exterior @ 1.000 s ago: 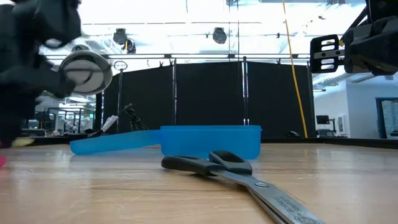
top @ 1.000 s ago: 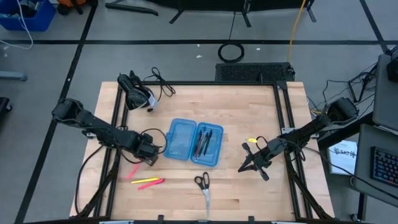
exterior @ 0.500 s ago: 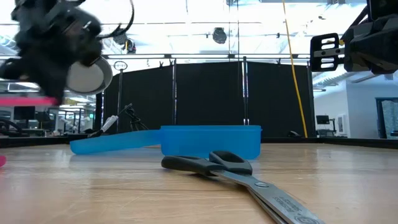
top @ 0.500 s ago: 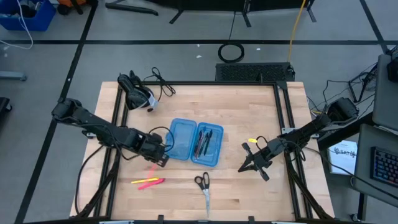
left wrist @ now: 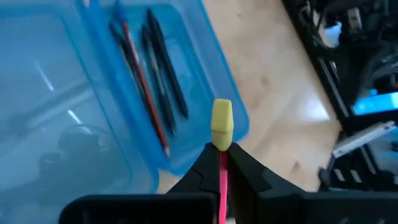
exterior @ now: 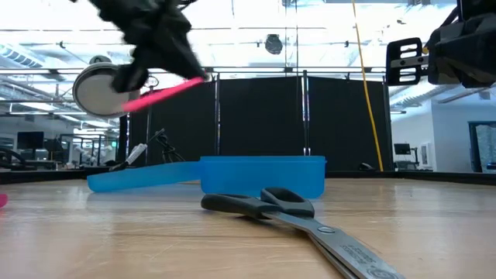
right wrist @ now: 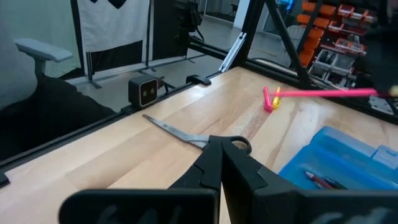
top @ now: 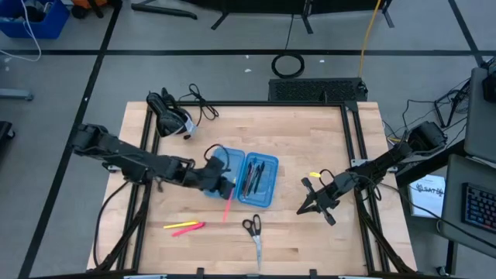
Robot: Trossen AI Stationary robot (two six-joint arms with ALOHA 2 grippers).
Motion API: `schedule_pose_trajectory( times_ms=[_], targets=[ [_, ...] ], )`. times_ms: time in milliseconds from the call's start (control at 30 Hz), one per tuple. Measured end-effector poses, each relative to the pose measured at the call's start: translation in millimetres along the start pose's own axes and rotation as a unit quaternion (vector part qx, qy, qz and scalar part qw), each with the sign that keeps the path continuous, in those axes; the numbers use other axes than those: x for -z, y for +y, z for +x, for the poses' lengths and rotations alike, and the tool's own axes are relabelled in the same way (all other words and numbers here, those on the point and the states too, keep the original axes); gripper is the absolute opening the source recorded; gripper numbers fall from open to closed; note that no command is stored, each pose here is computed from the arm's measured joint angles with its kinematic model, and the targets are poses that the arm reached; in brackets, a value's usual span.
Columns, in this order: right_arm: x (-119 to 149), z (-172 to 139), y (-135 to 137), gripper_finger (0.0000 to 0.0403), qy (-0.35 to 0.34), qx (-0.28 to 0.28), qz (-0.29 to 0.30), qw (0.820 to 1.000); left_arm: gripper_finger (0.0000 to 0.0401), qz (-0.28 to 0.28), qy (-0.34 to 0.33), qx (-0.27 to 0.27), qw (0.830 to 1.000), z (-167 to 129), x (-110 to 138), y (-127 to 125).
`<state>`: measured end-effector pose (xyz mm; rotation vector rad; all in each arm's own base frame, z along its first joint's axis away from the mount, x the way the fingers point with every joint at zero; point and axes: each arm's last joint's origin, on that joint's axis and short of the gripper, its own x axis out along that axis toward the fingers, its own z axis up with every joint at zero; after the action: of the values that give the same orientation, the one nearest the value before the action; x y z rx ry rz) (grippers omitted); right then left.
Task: Pick & place school supplies into a supply box
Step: Put the pink pencil into the supply box
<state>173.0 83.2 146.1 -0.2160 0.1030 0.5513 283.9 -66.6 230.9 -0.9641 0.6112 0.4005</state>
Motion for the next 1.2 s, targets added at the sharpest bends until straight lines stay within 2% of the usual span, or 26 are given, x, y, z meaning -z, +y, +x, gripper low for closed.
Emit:
schedule_pose_trajectory(
  times_ms=[233,333,467,733,1200],
  targets=[
    [-4,0,-1,0.0000,-0.020,0.003,0.004,1.000,0.0012,0.062,0.016,0.001,0.998,29,-64,-40],
    [-5,0,-1,0.0000,-0.023,0.004,0.007,1.000,0.0012,0.053,0.031,-0.050,0.997,40,-93,-43],
    [-5,0,-1,0.0000,-0.025,0.004,0.007,1.000,0.0012,0.031,0.062,-0.115,0.991,65,-113,-26],
    [-5,0,-1,0.0000,-0.026,0.003,0.007,1.000,0.0011,0.023,0.090,-0.142,0.986,111,-114,-2],
    [-6,0,-1,0.0000,-0.031,0.004,-0.004,1.000,0.0011,0.009,0.099,-0.177,0.979,132,-110,16]
  ],
)
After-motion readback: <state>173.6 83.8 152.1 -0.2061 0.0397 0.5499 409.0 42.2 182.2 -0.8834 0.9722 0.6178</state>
